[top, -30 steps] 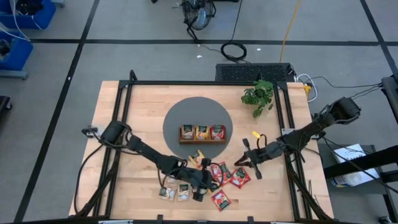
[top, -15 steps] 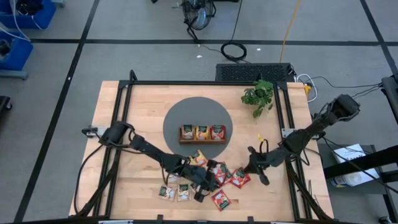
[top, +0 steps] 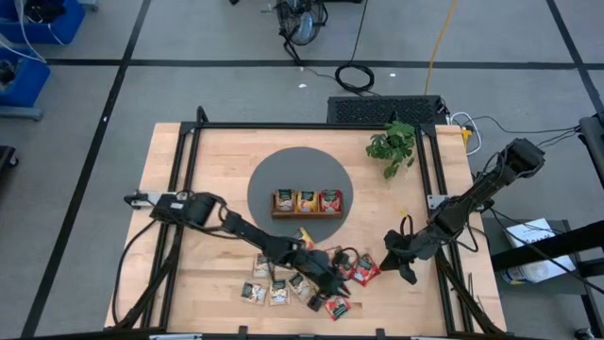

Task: Pick & Place Tea
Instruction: Put the strawberry tea sachet into the right compartment of the wooden organizer

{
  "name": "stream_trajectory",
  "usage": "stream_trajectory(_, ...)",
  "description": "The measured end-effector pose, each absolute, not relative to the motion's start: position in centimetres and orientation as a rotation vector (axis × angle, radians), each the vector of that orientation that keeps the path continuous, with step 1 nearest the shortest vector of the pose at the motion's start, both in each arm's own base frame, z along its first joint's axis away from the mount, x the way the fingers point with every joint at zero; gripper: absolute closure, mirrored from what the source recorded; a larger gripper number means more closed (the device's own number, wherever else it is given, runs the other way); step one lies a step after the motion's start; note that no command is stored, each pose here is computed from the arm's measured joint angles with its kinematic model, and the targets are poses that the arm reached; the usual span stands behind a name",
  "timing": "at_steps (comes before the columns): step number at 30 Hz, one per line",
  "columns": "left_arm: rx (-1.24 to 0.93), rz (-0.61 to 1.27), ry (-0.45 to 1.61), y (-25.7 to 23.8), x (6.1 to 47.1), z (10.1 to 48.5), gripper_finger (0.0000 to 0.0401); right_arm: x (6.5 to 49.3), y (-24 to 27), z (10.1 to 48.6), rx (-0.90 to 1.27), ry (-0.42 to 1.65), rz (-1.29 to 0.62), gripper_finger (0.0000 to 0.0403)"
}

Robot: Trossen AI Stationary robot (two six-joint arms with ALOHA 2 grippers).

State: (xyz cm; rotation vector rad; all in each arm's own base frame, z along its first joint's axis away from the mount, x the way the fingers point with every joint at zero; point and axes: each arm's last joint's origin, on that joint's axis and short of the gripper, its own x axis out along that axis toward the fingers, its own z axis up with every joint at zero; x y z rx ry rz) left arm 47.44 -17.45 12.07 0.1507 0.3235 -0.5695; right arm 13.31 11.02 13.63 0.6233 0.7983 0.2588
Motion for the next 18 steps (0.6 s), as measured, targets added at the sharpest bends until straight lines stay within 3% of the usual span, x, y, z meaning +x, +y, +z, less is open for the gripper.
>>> stream_trajectory(11, 0.26, -0.29, 0.492, -17.5, 50.4, 11.9, 0.0359, 13.2, 10.5, 13.3, 0.598, 0.764, 0.122, 0.0398)
stream_trajectory(18, 0.266, -0.29, 0.527, -17.4, 50.2, 11.5, 0.0359, 13.3, 10.6, 12.7, 0.598, 0.797, 0.094, 0.0336)
